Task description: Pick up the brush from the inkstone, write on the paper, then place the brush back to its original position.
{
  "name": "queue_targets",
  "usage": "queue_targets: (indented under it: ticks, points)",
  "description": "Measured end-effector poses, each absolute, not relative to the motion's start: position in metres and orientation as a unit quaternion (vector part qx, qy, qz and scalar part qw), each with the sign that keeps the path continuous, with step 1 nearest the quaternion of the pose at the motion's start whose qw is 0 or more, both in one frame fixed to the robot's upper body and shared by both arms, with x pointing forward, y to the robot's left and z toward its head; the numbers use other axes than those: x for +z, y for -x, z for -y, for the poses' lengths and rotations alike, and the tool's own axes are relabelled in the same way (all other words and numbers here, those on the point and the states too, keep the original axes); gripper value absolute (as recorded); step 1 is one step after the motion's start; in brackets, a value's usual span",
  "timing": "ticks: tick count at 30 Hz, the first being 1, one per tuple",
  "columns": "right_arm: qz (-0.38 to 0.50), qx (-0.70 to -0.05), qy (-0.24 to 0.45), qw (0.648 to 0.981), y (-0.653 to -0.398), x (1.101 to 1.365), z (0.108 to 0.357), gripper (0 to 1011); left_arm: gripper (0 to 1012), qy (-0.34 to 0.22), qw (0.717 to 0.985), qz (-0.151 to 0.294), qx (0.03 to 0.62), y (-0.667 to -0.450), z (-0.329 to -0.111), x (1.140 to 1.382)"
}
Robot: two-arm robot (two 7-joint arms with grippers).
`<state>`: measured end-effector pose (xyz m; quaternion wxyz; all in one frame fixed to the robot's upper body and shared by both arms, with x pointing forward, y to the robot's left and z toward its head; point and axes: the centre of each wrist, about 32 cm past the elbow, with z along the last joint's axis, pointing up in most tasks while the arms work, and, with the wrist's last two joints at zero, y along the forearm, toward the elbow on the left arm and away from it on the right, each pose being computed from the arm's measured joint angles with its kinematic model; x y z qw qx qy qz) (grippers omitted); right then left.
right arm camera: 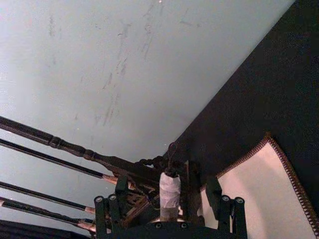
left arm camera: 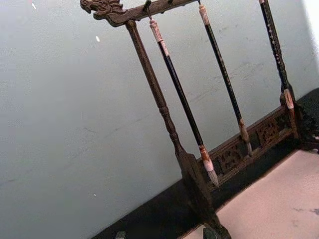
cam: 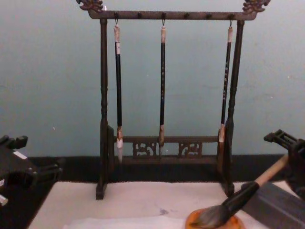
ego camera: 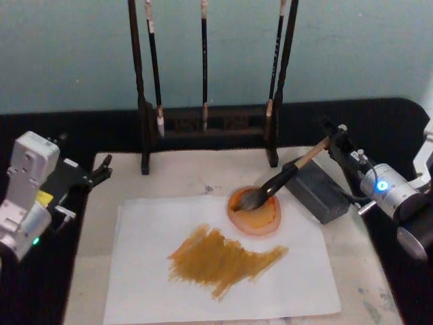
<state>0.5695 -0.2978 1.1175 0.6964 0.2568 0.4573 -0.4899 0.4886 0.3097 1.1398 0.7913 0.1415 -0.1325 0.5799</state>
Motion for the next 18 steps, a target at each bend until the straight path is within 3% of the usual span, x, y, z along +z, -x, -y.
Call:
queue_targets:
  ticks: [8,18]
  points:
    - [-0.458,-0.49,-0.256,0.696,-0.5692,1.1176,0.2978,926,1010,-0.141,0.791,0.132,0.58,-0.4886,-0.3097,1.1398]
    - [-0.458,-0.49,-0.256,0.696,-0.5691,1.1178,0.2978,645,1010,-0.141,0.791,0.132,0.58,-0.4886,-0.3097,1.1398]
